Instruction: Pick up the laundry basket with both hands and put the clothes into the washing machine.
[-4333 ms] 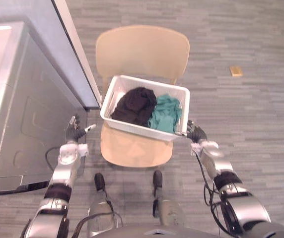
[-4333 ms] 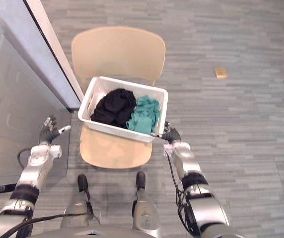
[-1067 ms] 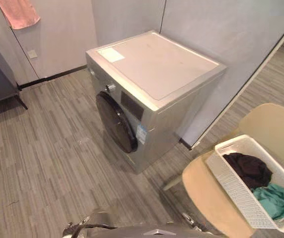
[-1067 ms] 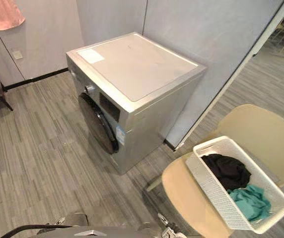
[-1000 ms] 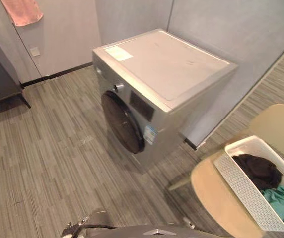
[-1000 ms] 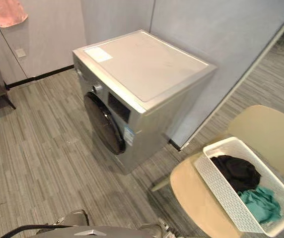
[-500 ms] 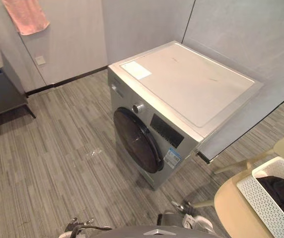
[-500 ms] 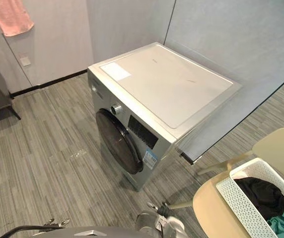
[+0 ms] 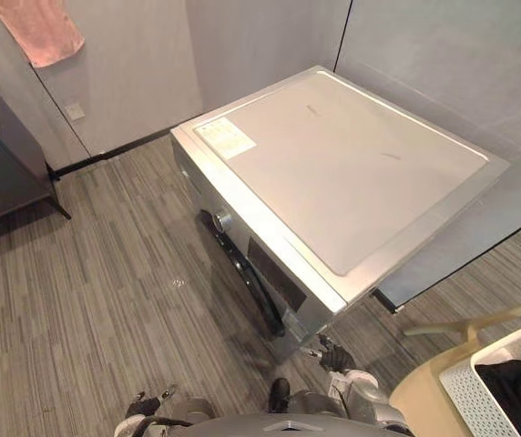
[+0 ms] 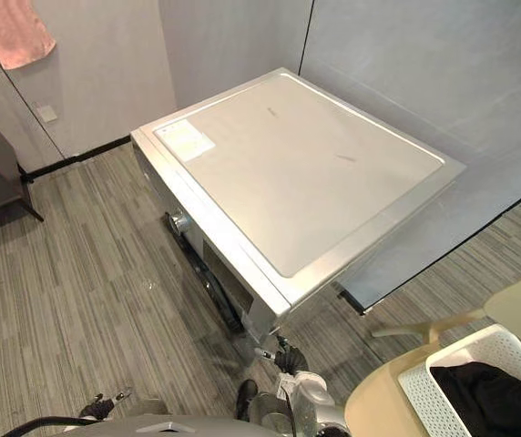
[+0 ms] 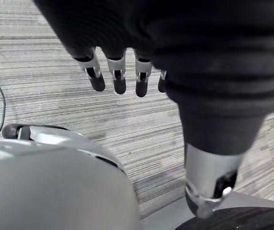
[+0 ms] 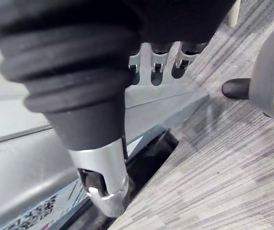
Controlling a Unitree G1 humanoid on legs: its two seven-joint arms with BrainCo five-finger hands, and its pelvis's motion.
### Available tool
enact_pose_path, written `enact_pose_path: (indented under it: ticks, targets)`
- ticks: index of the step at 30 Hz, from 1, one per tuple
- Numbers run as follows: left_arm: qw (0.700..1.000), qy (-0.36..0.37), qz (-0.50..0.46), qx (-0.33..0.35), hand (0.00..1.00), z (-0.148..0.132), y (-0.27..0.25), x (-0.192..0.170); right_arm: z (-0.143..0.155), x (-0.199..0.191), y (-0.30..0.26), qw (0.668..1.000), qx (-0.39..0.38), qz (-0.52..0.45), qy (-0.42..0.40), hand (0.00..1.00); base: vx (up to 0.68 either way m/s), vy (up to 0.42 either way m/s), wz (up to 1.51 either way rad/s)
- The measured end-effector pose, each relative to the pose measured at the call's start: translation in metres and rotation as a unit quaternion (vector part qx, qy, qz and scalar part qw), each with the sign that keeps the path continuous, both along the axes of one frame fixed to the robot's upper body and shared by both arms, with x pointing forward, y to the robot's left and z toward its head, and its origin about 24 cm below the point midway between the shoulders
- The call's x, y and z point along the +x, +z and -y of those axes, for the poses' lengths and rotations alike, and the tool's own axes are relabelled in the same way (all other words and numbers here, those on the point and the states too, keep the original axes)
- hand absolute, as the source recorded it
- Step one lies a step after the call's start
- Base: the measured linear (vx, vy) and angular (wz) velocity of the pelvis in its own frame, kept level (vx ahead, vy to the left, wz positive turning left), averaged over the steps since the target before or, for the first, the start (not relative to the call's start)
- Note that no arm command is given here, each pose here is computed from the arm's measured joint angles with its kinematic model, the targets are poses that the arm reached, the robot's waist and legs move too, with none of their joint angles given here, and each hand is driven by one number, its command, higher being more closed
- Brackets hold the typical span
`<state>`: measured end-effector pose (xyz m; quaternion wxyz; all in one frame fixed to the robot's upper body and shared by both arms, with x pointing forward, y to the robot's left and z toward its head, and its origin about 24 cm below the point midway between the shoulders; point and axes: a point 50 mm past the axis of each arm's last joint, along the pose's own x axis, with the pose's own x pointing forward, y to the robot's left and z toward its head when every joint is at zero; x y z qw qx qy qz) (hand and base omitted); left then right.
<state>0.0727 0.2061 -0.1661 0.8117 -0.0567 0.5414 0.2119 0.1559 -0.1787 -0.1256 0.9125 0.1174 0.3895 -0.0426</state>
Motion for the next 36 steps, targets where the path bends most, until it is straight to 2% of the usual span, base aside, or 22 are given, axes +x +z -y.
enact_pose_path:
  ticks: [6, 9, 13, 19, 25, 28, 31, 34, 36]
  targets:
    - [1.0, -0.002, -0.013, -0.007, 0.0, 0.004, -0.002, -0.006, 0.004, -0.007, 0.001, 1.0, -0.003, 0.008, -0.003, 0.0, 0.07, 0.207, -0.55]
    - [0.999, -0.026, -0.02, 0.01, 0.0, -0.006, -0.001, -0.008, 0.002, -0.02, -0.004, 1.0, 0.009, -0.005, -0.026, 0.0, 0.07, 0.253, -0.13]
    - [0.998, -0.05, -0.025, 0.018, 0.0, -0.01, -0.001, -0.01, 0.004, -0.034, -0.008, 1.0, 0.006, -0.021, -0.018, 0.0, 0.03, 0.158, -0.17]
    - [0.996, -0.085, -0.03, 0.023, 0.0, -0.011, 0.0, -0.009, 0.003, -0.038, -0.009, 0.996, -0.025, -0.028, 0.076, 0.0, -0.03, 0.038, -0.35]
    - [0.99, -0.132, -0.033, 0.03, 0.0, -0.013, 0.001, -0.007, 0.015, -0.044, -0.001, 0.984, -0.055, -0.019, 0.169, 0.0, -0.05, -0.007, -0.25]
    - [0.985, -0.166, -0.035, 0.035, 0.0, -0.016, 0.002, -0.004, 0.016, -0.059, 0.0, 0.965, -0.052, -0.04, 0.252, 0.0, -0.02, -0.007, -0.13]
    - [0.982, -0.182, -0.034, 0.038, 0.0, -0.02, 0.003, -0.002, 0.014, -0.053, 0.007, 0.946, -0.036, -0.031, 0.322, 0.0, -0.01, -0.002, -0.18]
    - [0.98, -0.194, -0.03, 0.038, 0.0, -0.019, 0.004, 0.002, 0.013, -0.042, 0.015, 0.931, -0.029, -0.027, 0.364, 0.0, 0.03, 0.01, -0.1]
    - [0.979, -0.196, -0.026, 0.038, 0.0, -0.018, 0.004, 0.004, 0.012, -0.038, 0.017, 0.931, -0.003, -0.038, 0.362, 0.0, 0.04, 0.003, -0.1]
